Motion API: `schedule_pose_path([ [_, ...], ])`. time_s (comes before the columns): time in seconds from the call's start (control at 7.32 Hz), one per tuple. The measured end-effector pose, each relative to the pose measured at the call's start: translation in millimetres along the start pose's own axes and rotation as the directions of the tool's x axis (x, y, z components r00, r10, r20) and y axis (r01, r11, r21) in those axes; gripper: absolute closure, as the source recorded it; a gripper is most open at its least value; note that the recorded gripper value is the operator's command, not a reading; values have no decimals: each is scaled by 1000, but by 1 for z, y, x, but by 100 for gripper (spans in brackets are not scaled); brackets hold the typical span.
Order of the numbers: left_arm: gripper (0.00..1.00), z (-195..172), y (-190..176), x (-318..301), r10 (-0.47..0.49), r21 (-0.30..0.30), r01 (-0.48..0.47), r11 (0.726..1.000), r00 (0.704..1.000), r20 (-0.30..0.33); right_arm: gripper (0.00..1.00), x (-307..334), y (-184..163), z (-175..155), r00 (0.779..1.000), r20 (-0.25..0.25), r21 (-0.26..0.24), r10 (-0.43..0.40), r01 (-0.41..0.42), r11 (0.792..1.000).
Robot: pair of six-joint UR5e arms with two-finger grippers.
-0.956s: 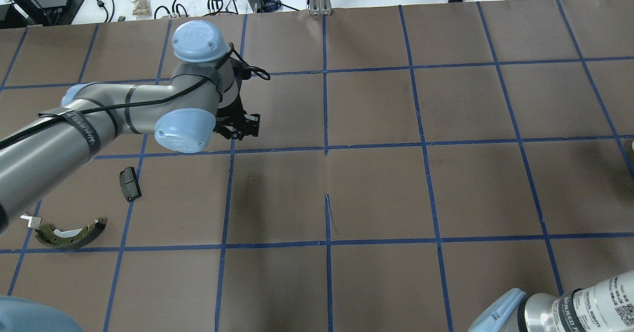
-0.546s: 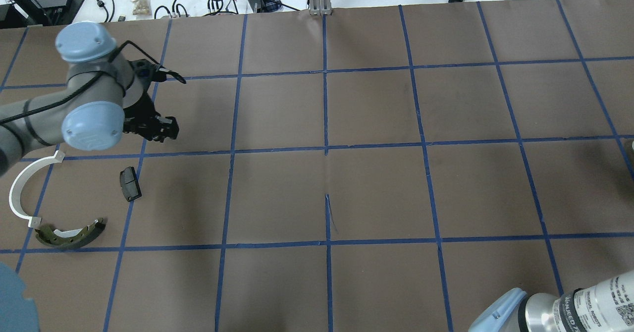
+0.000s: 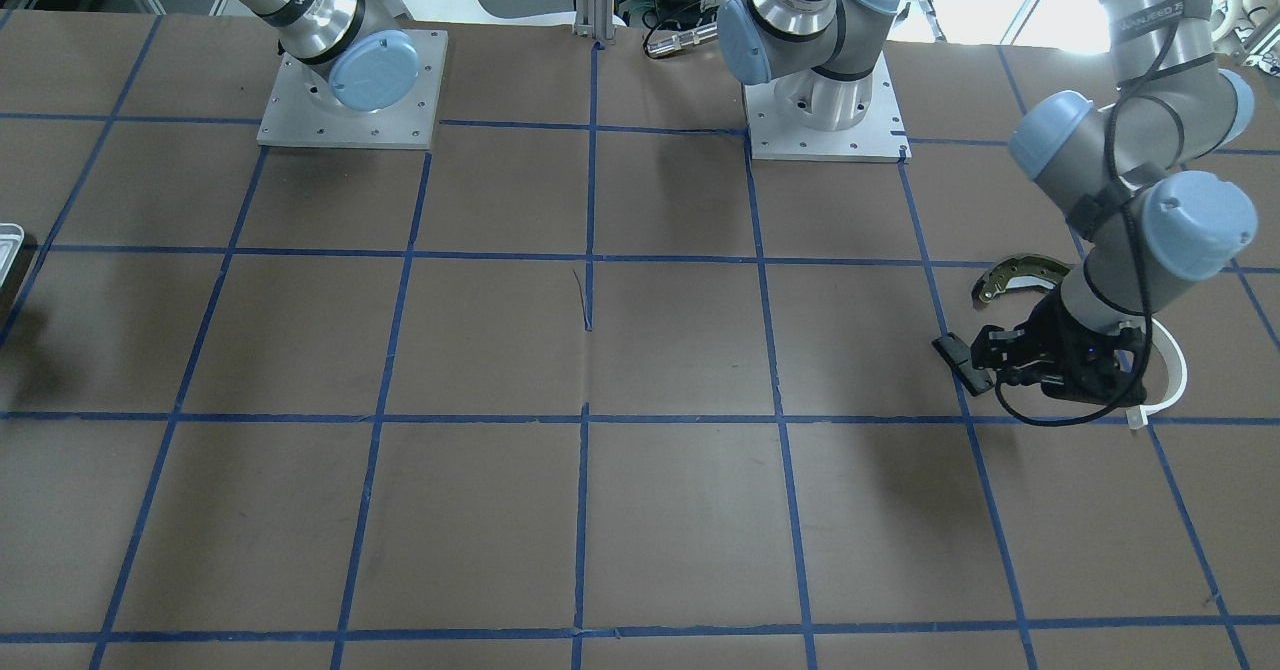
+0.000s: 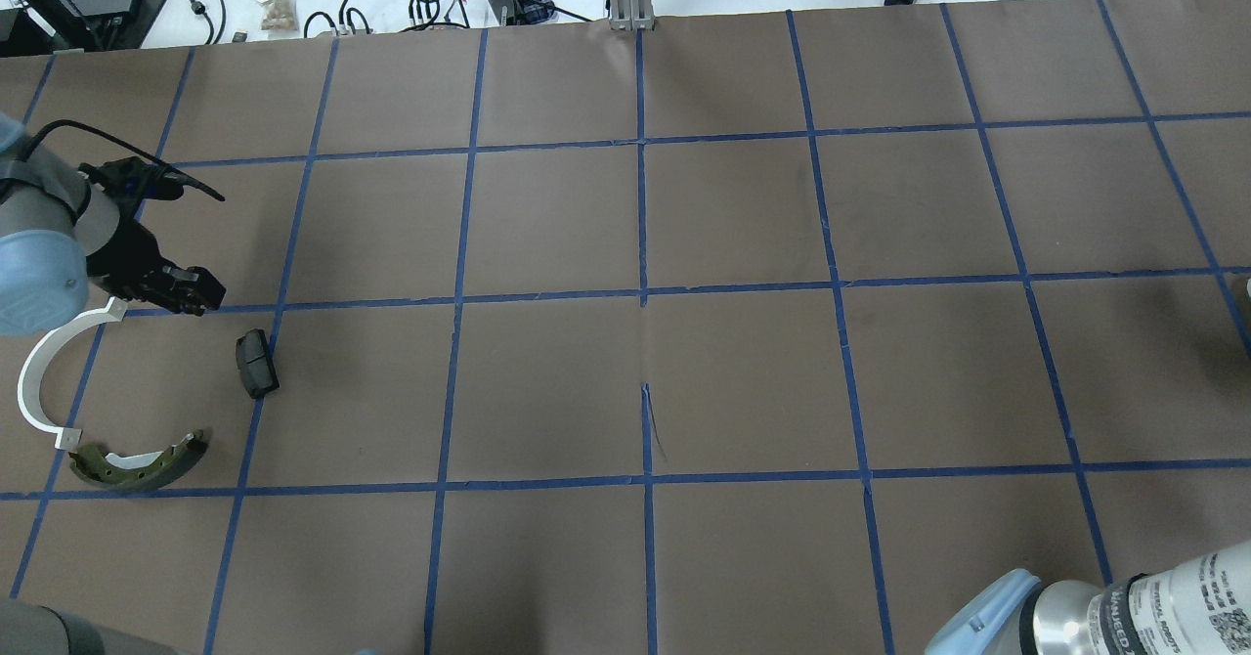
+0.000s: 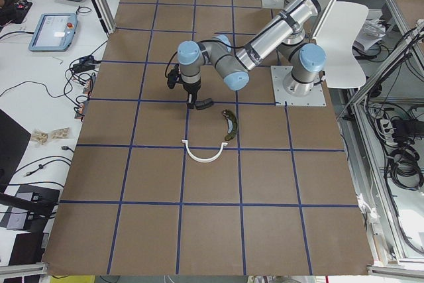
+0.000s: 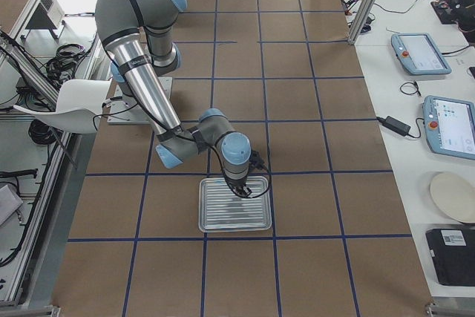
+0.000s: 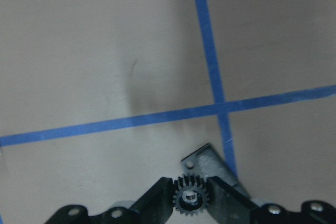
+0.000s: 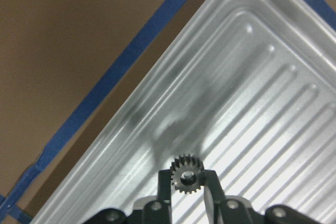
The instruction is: Place bearing gear from tray to pile
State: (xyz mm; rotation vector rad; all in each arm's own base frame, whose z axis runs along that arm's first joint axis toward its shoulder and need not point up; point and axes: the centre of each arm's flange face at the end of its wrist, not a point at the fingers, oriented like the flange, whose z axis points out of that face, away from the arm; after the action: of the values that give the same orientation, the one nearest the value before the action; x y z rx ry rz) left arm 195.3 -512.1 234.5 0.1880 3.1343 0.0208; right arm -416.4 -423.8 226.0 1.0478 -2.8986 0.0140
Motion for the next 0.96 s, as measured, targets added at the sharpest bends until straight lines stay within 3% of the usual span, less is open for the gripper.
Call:
schedule_pose_path([
  [0.14,100,6,10,-17,-18,-2,18,1000,1000,-9,94,-12,-11,-28,999,12,41,52,-53,998],
  [0.27,85,14,15,-25,-28,-11,28,1000,999,-20,93,-27,-30,-55,995,30,71,92,-94,993],
  [0.41,29,24,15,-28,-34,-25,33,999,999,-33,93,-47,-61,-84,992,51,82,113,-117,990],
  [0.55,5,31,14,-31,-34,-28,33,999,999,-31,93,-76,-98,-111,981,90,78,171,-178,981],
  [0.68,0,34,12,-35,-36,-20,36,999,999,-17,93,-109,-139,-135,962,121,63,245,-254,965],
  [0.96,0,11,0,-18,-30,-1,30,1000,999,15,93,-181,-229,-167,925,132,38,355,-363,931],
])
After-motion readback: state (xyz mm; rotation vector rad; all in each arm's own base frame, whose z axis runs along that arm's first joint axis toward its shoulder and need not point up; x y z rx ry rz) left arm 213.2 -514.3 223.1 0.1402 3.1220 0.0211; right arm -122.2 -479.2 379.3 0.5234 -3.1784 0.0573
